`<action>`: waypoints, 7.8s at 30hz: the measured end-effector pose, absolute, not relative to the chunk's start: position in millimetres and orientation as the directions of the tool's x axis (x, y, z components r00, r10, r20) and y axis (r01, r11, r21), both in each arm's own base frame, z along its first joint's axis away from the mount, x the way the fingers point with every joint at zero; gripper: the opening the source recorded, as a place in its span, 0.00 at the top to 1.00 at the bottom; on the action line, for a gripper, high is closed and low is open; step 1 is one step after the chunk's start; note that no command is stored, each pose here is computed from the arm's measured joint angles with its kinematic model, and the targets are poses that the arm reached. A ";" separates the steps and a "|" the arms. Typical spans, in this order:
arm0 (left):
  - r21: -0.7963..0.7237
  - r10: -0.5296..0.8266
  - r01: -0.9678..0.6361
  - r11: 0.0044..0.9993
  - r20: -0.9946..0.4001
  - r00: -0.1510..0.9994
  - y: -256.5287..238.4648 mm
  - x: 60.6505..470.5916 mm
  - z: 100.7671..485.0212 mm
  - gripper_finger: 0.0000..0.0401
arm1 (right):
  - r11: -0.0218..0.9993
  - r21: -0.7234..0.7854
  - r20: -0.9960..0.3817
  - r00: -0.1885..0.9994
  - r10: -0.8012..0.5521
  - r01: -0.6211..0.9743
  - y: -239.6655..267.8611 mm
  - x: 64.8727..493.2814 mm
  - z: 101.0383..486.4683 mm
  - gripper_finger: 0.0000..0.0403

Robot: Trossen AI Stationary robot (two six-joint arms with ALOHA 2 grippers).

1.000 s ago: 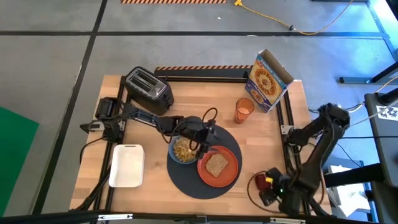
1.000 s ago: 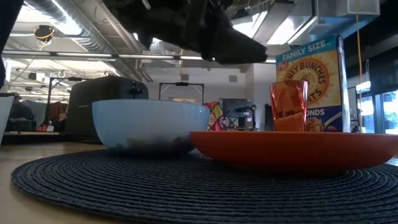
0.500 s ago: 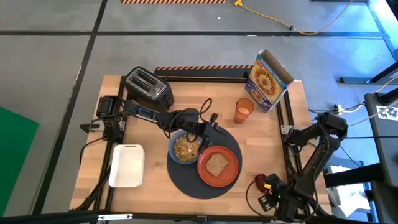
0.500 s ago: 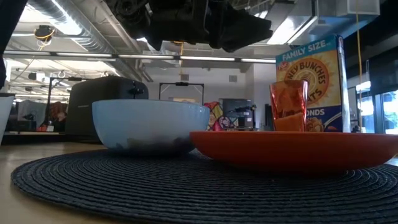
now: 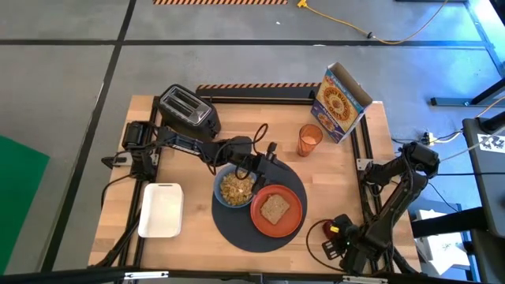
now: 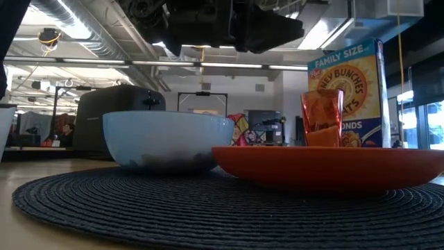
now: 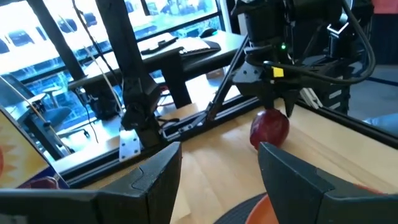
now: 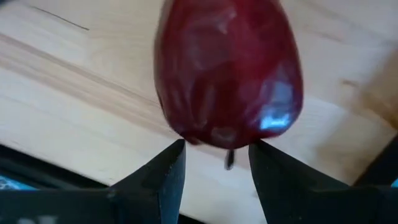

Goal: Arrange a breakfast setting
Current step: Put the apple on the orange plate, then put the orange cup on the black table mat

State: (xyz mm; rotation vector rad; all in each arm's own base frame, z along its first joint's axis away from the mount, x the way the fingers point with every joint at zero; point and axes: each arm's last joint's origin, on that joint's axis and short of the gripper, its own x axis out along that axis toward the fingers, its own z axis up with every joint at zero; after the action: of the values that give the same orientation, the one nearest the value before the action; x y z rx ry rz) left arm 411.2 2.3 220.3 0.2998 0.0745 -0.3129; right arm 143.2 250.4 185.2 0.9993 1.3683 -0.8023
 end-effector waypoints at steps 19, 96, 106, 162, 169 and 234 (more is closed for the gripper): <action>0.241 -0.269 0.306 0.921 -0.176 0.947 2.1 410.5 214.6 0.48 | 0.535 -0.027 -1.000 -0.027 -0.008 0.845 239.3 135.7 184.3 0.94; 0.302 -0.374 0.470 0.829 -0.325 0.869 -52.2 403.3 199.9 0.11 | 0.428 0.544 -0.813 0.579 0.058 0.722 124.0 242.6 263.9 0.99; 0.091 -0.387 0.434 0.896 -0.316 0.866 -38.0 404.7 200.5 0.11 | 0.667 0.469 -0.796 0.604 0.037 0.578 124.2 244.6 272.0 0.99; 0.330 0.058 0.095 0.939 -0.424 0.904 0.9 374.1 245.5 0.11 | 0.962 -0.015 -0.877 0.458 -0.144 0.273 203.2 258.1 207.8 0.92; 0.335 0.124 0.036 0.942 -0.444 0.888 10.4 365.6 253.5 0.11 | 0.960 -0.031 -0.880 0.448 -0.159 0.279 201.1 256.2 209.9 0.71; -0.014 0.430 -0.458 0.889 -0.320 0.845 -45.9 216.2 236.0 0.11 | 0.944 -0.243 -0.229 0.933 -0.279 0.222 -2.5 265.3 302.0 0.45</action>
State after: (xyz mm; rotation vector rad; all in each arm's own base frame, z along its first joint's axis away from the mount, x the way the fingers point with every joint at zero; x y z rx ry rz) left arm 216.2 -45.9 236.0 -0.0913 0.3157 0.4689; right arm 265.3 -2.5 302.0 -0.2162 0.2641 -0.2583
